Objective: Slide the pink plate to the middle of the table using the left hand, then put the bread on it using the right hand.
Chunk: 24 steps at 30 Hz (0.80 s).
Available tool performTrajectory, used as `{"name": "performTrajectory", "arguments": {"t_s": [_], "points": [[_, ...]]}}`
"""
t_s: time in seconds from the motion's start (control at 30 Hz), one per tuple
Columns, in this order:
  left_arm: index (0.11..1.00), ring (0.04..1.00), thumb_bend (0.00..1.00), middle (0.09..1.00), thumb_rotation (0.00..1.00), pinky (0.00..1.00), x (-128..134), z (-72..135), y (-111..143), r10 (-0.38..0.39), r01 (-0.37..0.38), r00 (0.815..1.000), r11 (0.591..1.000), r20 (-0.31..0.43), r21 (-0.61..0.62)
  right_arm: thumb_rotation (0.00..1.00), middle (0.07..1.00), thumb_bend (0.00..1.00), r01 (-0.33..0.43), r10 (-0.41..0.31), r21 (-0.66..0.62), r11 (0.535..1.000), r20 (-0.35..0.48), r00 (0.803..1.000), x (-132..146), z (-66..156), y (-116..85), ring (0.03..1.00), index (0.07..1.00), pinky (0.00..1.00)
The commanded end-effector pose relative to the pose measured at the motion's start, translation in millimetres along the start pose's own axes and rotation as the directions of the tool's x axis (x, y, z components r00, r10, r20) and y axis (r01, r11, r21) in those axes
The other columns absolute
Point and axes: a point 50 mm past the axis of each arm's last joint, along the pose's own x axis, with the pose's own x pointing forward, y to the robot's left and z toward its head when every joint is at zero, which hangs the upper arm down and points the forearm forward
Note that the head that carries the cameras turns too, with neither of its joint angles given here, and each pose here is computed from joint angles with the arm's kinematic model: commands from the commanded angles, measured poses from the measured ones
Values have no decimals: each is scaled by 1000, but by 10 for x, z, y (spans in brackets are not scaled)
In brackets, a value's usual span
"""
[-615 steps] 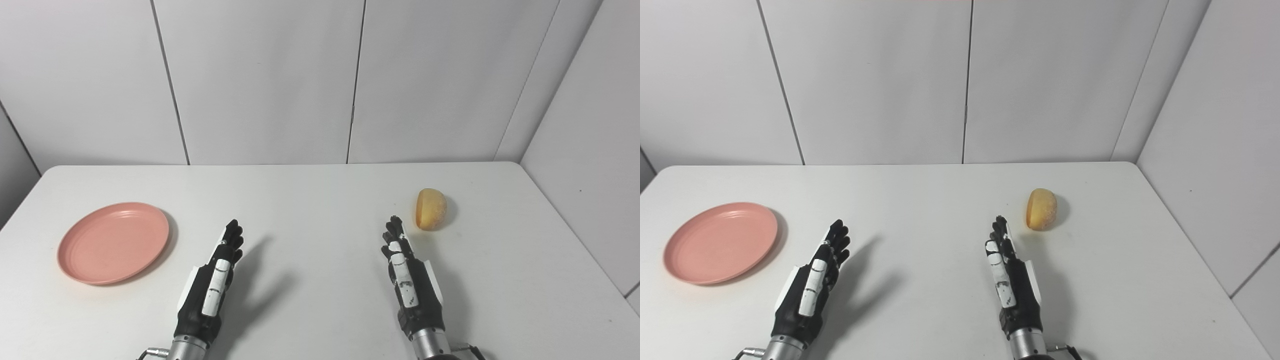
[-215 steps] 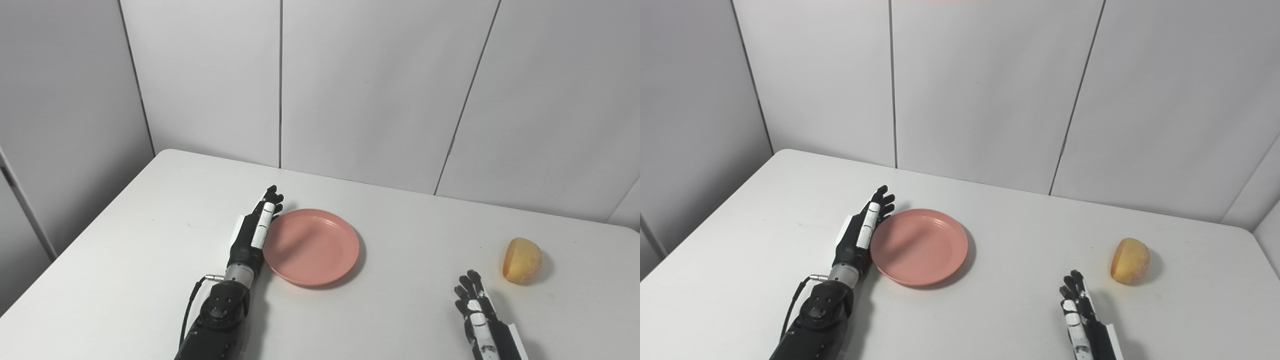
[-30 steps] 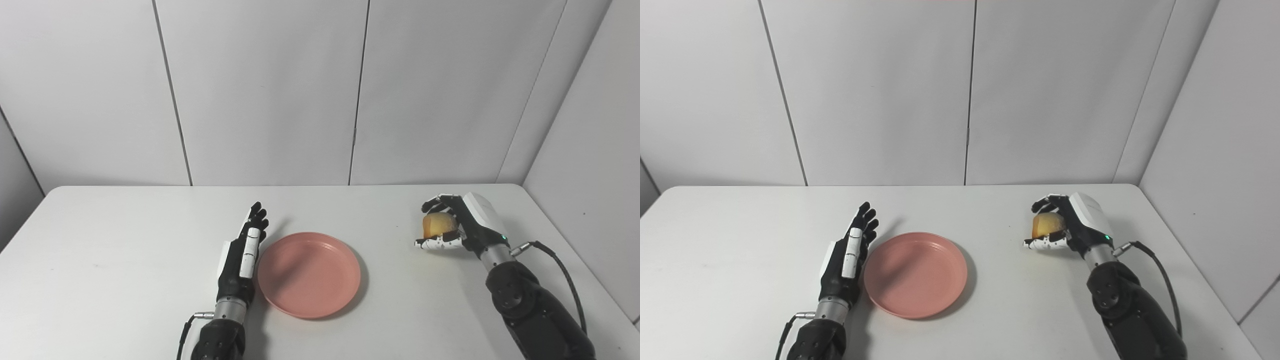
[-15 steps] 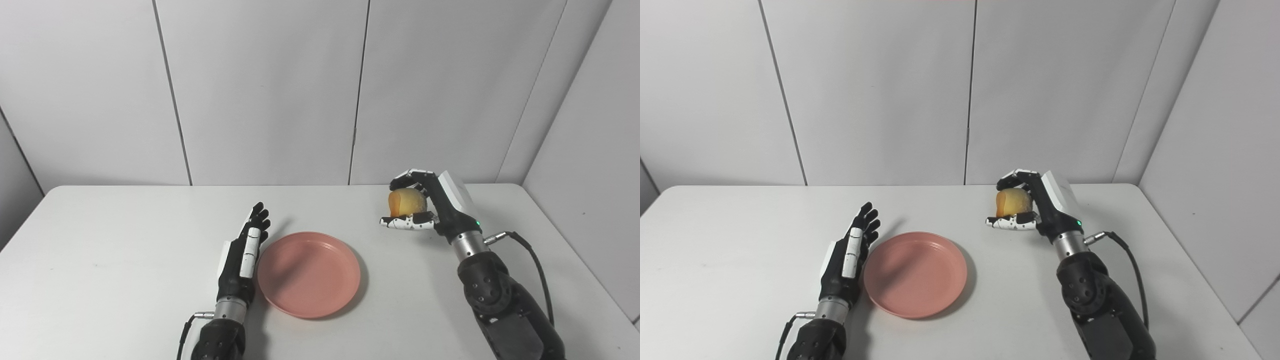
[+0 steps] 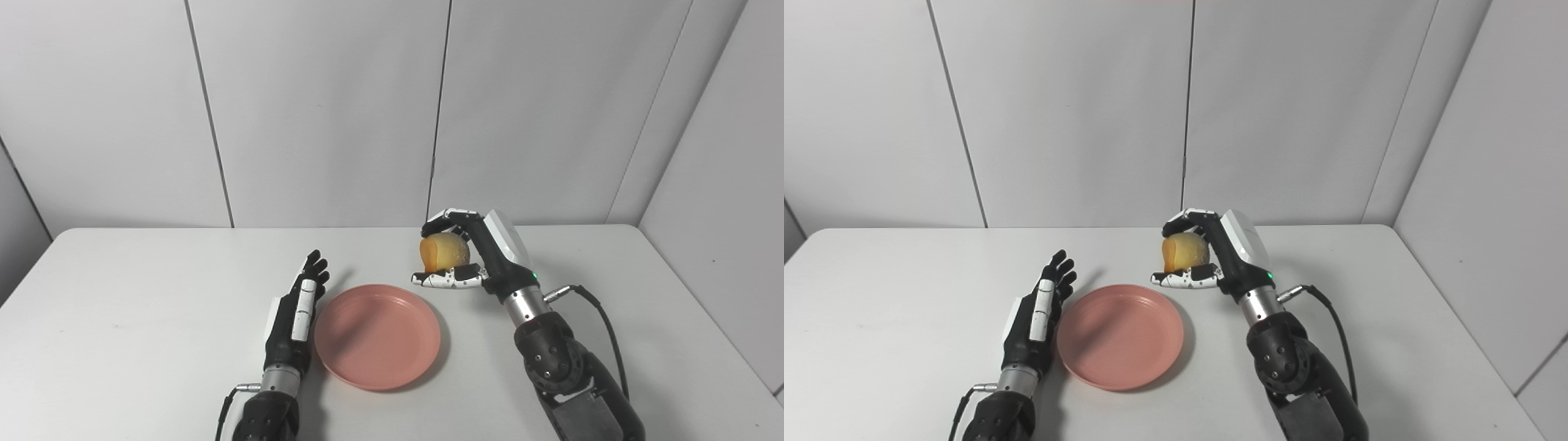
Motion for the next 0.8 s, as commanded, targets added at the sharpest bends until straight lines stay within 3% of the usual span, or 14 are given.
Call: {"name": "performTrajectory", "arguments": {"t_s": [0.0, 0.23, 0.4, 0.77], "points": [[912, 937, 735, 940, 987, 966, -95, -97, 7, 13, -13, 1000, 1000, -20, -18, 0, 447, 515, 28, -28, 7, 1000, 103, 994, 168, 254, -45, 403, 512, 334], [904, 927, 718, 931, 987, 956, -98, -87, -4, 10, -11, 1000, 1000, -14, -26, 0, 419, 512, -30, 26, 30, 999, 111, 993, 166, 310, 211, 357, 514, 291], [897, 918, 721, 927, 982, 929, -99, -90, -10, 6, -7, 1000, 1000, -13, -30, 0, 447, 514, -61, 55, 41, 997, 118, 992, 131, 321, 335, 423, 515, 357], [901, 916, 722, 928, 981, 921, -94, -79, -38, 8, -8, 1000, 999, -12, -39, 0, 442, 514, -122, 117, 43, 992, 106, 987, 43, 164, 552, 389, 513, 321]]}}
